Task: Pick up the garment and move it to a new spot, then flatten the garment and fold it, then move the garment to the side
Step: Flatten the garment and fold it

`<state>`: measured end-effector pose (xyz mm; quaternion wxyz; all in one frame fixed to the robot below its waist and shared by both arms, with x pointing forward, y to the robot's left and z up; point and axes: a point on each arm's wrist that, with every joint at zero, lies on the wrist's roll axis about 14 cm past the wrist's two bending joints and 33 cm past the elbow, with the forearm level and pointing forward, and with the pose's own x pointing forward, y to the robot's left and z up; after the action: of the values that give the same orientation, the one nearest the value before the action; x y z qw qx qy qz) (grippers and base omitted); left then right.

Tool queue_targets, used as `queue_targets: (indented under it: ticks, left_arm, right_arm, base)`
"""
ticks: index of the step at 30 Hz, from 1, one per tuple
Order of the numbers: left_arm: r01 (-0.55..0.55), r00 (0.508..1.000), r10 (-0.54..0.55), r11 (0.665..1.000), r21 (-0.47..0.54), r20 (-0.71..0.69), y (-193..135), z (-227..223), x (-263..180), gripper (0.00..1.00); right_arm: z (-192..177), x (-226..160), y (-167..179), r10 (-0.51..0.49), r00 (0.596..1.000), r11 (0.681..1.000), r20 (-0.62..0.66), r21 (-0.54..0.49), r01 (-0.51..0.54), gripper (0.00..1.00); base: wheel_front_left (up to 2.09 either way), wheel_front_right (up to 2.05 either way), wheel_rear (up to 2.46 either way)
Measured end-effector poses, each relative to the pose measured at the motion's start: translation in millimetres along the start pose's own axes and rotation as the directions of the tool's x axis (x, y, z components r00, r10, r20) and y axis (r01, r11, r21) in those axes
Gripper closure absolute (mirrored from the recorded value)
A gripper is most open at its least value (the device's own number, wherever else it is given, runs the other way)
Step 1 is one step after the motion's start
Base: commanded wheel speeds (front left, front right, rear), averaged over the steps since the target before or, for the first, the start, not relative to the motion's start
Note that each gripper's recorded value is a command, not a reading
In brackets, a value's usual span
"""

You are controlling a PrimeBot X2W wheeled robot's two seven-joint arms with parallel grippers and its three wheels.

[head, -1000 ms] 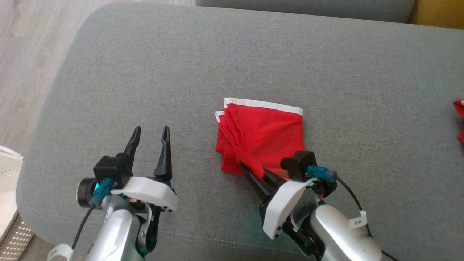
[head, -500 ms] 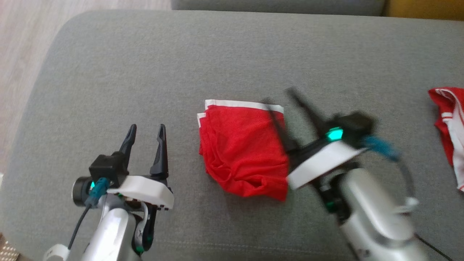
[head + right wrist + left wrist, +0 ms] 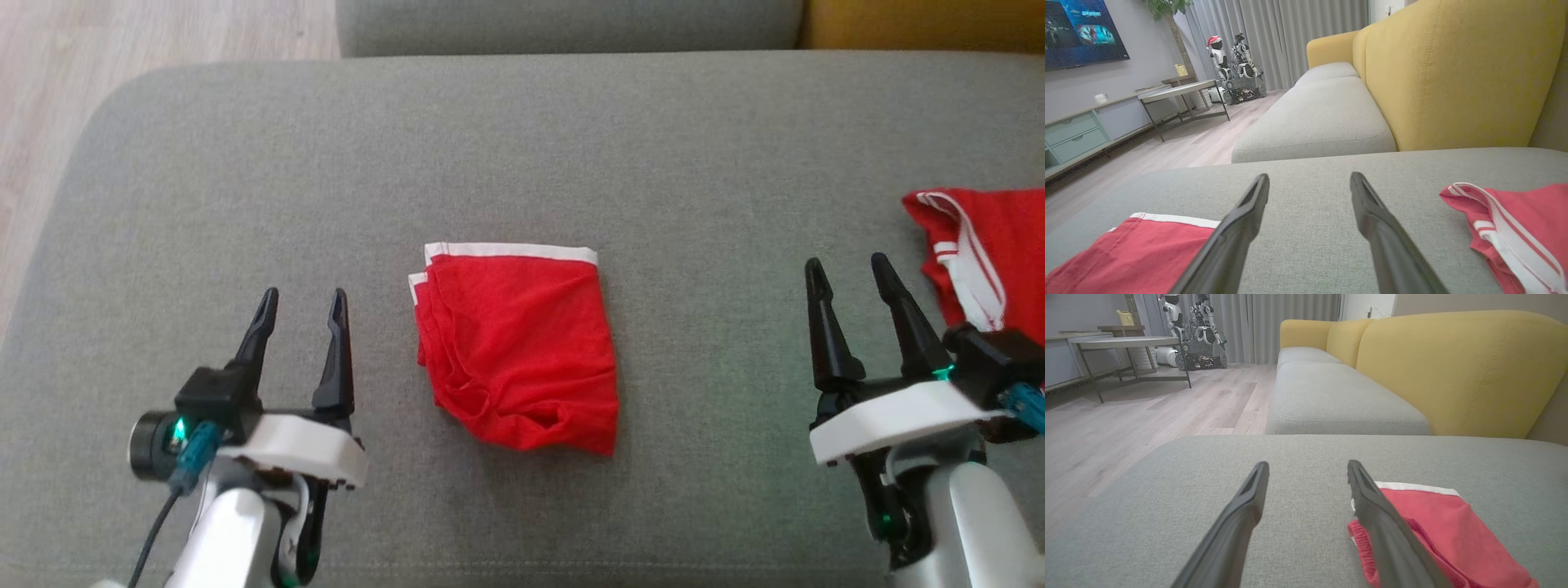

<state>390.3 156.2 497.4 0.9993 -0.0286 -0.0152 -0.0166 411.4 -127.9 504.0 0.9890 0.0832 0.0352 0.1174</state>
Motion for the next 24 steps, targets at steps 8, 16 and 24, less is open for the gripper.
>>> queue_targets:
  ticks: [8, 16, 24]
  left_arm:
    - [0.006, 1.0, -0.006, 1.0, 0.024, -0.003, 3, 6, -22, 0.0]
    - [-0.004, 1.0, 0.005, 0.999, 0.033, -0.03, 7, 4, -51, 0.0]
    - [0.018, 0.999, -0.017, 0.999, 0.042, -0.039, 2, 4, -58, 0.0]
  right_arm:
    - [9, -26, -5, -0.038, 0.999, 0.999, 0.004, -0.028, 0.038, 0.0]
    - [5, -54, -6, -0.065, 0.998, 0.997, -0.021, -0.044, 0.064, 0.0]
    - [9, -64, -6, -0.076, 0.997, 0.995, -0.021, -0.068, 0.075, 0.0]
  base:
    - [0.0, 0.0, 0.0]
    - [0.0, 0.0, 0.0]
    - [0.0, 0.0, 0.0]
